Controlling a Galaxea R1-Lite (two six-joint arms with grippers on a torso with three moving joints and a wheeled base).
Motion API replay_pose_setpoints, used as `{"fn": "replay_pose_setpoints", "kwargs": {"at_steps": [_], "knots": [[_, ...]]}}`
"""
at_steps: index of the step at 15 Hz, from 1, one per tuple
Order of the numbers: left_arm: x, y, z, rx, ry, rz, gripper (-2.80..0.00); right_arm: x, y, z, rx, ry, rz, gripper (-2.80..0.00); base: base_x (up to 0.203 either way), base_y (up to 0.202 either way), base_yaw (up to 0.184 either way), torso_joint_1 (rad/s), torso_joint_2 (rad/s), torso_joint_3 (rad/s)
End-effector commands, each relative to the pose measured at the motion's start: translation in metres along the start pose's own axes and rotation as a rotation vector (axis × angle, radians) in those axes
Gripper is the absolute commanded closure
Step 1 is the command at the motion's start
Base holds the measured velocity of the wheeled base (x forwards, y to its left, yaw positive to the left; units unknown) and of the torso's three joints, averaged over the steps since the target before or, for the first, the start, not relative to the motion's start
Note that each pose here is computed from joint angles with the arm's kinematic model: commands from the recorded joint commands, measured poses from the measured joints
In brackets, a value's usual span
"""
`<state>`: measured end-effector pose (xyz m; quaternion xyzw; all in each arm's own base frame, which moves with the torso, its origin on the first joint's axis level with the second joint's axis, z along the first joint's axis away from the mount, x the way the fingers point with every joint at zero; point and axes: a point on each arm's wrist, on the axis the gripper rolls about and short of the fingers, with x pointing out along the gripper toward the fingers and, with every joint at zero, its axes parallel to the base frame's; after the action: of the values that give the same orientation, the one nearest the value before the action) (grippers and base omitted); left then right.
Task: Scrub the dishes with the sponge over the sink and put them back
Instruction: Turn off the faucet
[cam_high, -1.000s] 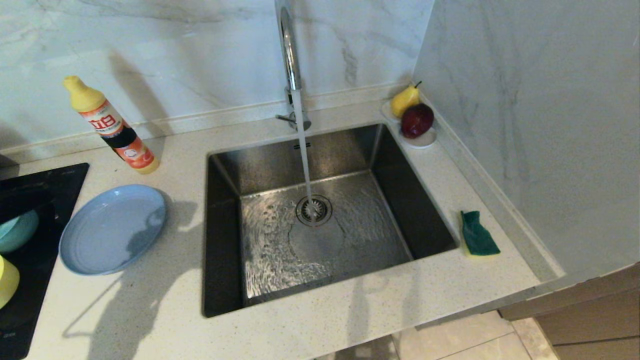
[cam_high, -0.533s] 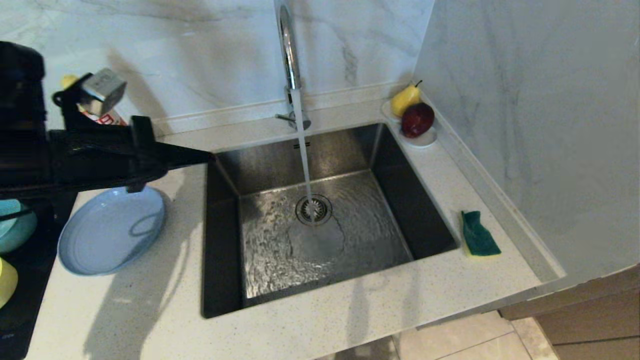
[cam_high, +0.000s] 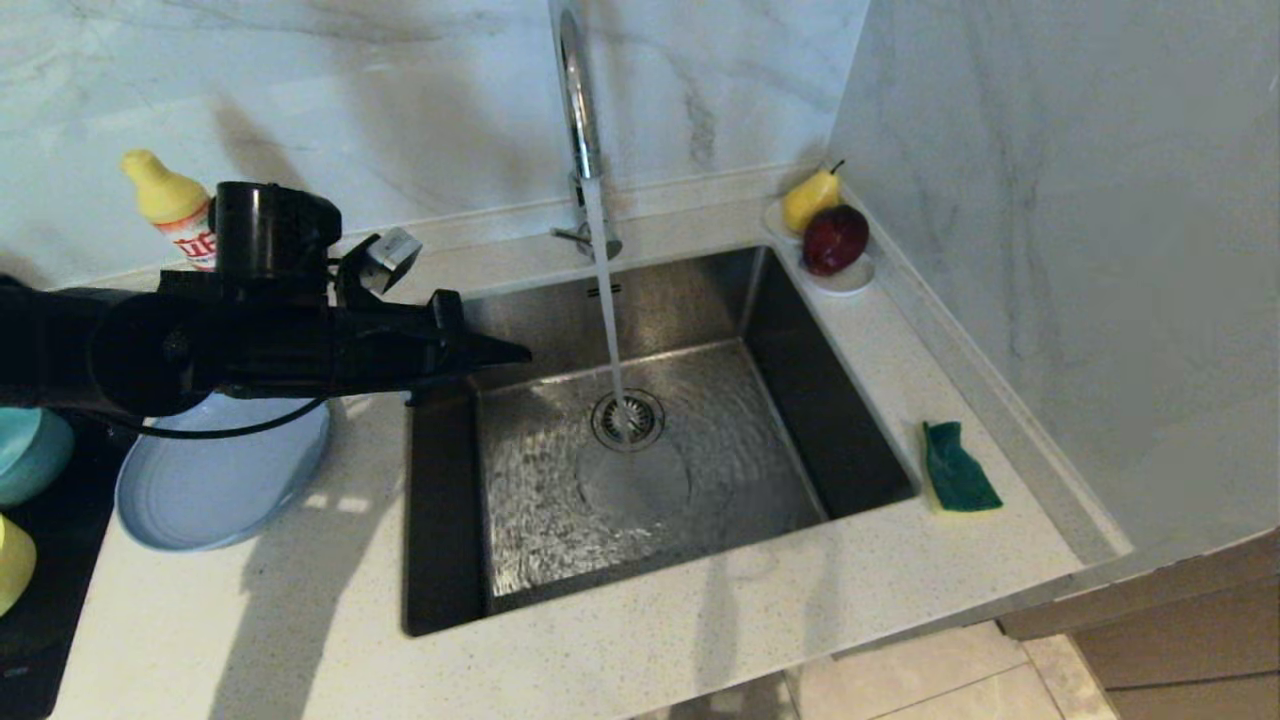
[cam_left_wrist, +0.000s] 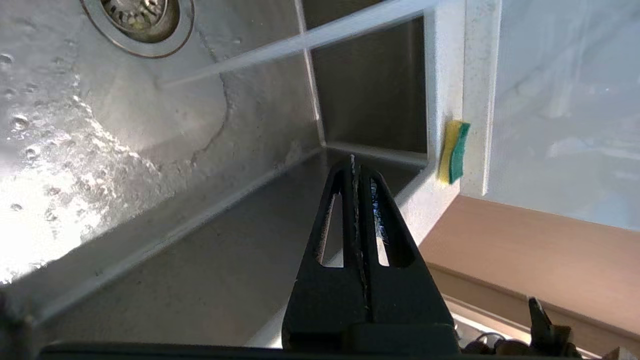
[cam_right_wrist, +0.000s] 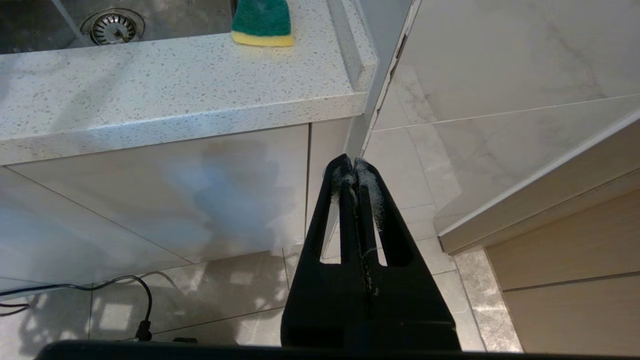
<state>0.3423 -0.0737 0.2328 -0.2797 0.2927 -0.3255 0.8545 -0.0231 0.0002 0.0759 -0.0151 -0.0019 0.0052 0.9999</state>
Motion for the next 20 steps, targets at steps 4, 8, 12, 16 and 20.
{"fn": "replay_pose_setpoints", "kwargs": {"at_steps": [4,8,12,16,20], "knots": [[0.021,0.009,0.016,-0.071,-0.029,-0.021,0.00,0.000,0.000,0.000,0.000,0.001,0.000,0.00,0.000,0.000,0.000,0.000,0.00,0.000],[0.036,0.012,0.034,-0.125,-0.150,-0.073,0.00,0.000,0.000,0.000,0.000,0.001,0.000,0.00,0.000,0.000,0.000,0.000,0.00,0.000],[0.047,0.017,0.044,-0.142,-0.226,-0.057,0.00,0.000,0.000,0.000,0.000,0.001,0.000,0.00,0.000,0.000,0.000,0.000,0.00,0.000],[0.052,0.019,0.049,-0.155,-0.239,-0.063,0.00,0.000,0.000,0.000,-0.001,0.001,0.000,0.00,0.000,0.000,0.000,0.000,0.00,0.000],[0.058,0.019,0.056,-0.172,-0.254,-0.082,0.00,0.000,0.000,0.000,0.000,0.001,0.000,0.00,0.000,0.000,0.000,0.000,0.00,0.000]]}}
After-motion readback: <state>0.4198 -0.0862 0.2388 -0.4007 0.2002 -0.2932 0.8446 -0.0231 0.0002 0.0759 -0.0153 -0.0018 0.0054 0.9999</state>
